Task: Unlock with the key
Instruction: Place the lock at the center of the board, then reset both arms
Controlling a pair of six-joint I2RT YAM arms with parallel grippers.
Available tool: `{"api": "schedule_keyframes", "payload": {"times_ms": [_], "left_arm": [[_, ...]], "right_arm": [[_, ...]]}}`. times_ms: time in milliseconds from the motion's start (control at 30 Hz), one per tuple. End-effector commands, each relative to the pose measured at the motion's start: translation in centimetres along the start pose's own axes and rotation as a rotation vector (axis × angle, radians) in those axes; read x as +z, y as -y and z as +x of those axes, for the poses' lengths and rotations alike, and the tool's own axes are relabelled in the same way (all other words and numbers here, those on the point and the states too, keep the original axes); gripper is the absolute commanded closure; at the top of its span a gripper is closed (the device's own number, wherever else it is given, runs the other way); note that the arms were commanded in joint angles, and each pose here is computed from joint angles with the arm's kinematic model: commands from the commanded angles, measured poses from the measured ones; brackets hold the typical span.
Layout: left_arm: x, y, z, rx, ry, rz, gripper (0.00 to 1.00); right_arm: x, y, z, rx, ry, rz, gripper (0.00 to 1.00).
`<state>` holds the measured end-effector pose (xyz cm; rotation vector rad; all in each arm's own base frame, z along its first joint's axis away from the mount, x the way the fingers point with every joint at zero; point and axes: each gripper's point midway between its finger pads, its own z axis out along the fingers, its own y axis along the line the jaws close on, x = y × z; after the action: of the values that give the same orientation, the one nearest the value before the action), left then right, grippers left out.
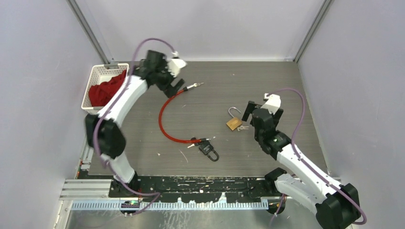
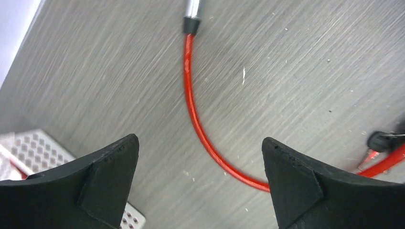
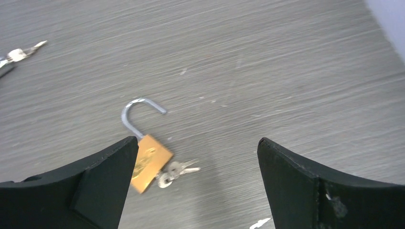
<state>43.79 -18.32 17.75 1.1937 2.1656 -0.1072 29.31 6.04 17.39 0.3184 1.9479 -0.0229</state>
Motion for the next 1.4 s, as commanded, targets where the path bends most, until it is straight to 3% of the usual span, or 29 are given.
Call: {"api": "schedule_keyframes", "payload": {"times_ms": [0, 233, 467, 600, 933, 1367], "left_arm": [[-6.2, -1.4, 0.8, -0.223, 0.211, -0.032, 0.01], [-4.8, -0.6, 11.0, -0.472, 0.193, -0.035, 0.01], [-5.2, 0.3, 17.0, -0.567, 0.184, -0.178, 0.01], [-5.9, 0.6, 17.9, -0.542, 0.240, -0.269, 0.01], [-5.5, -0.2, 17.3, -0.512, 0.511, -0.420, 0.01], [-0.8, -2.5, 18.6, -0.574, 0.566, -0.479, 0.01]], "right_arm": [[0.6, 3.4, -5.2, 0.081, 0.350, 0.173, 0.00], [3.6, 7.6, -1.8, 0.068, 0.340, 0.346, 0.00], [5.3, 10.3, 1.7, 0.040, 0.284, 0.399, 0.00], [5.7, 10.4, 2.2, 0.035, 0.283, 0.377, 0.00], [6.6, 9.6, 3.0, 0.019, 0.318, 0.284, 0.00], [8.1, 10.3, 1.7, 0.015, 0.362, 0.234, 0.00]]}}
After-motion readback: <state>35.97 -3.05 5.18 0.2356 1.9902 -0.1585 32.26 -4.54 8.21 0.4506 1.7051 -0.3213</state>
